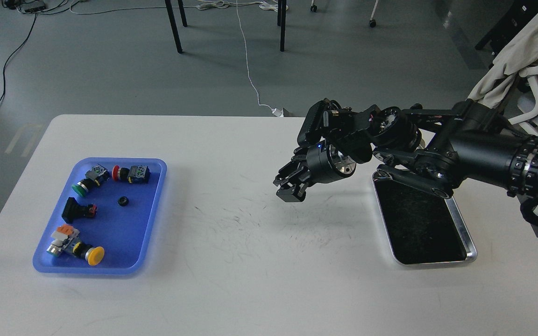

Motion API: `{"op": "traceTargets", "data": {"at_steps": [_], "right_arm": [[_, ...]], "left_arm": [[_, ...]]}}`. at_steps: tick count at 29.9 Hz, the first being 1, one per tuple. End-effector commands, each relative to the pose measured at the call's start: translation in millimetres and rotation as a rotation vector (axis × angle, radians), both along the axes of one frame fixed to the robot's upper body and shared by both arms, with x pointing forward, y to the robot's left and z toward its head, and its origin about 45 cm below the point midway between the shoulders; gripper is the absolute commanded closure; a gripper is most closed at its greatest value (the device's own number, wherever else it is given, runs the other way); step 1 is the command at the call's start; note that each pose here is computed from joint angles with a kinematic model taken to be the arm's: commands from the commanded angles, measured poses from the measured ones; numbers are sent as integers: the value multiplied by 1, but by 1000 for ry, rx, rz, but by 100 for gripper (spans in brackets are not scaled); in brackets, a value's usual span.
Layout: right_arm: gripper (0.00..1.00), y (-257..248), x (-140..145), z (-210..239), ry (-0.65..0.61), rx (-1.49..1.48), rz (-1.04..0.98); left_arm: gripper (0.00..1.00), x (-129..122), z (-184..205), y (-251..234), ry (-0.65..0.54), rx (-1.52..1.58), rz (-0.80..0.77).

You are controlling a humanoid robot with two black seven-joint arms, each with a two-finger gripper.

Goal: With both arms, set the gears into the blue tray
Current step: 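Lift the black part and carry it toward the table centre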

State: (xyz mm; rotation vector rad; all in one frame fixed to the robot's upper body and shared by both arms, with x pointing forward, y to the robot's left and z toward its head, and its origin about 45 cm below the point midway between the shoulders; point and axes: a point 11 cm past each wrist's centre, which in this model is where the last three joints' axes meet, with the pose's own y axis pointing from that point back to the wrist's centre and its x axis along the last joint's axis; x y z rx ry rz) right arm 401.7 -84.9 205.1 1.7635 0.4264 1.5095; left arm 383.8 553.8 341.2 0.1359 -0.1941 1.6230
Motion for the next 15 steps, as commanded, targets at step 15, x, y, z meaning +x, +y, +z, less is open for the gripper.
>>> {"op": "traceTargets", "data": {"at_steps": [15], "right_arm": [[99,46,-2,-17,-88,278,6]], "left_arm": [[2,-10,15,11,-7,26,7]]}}
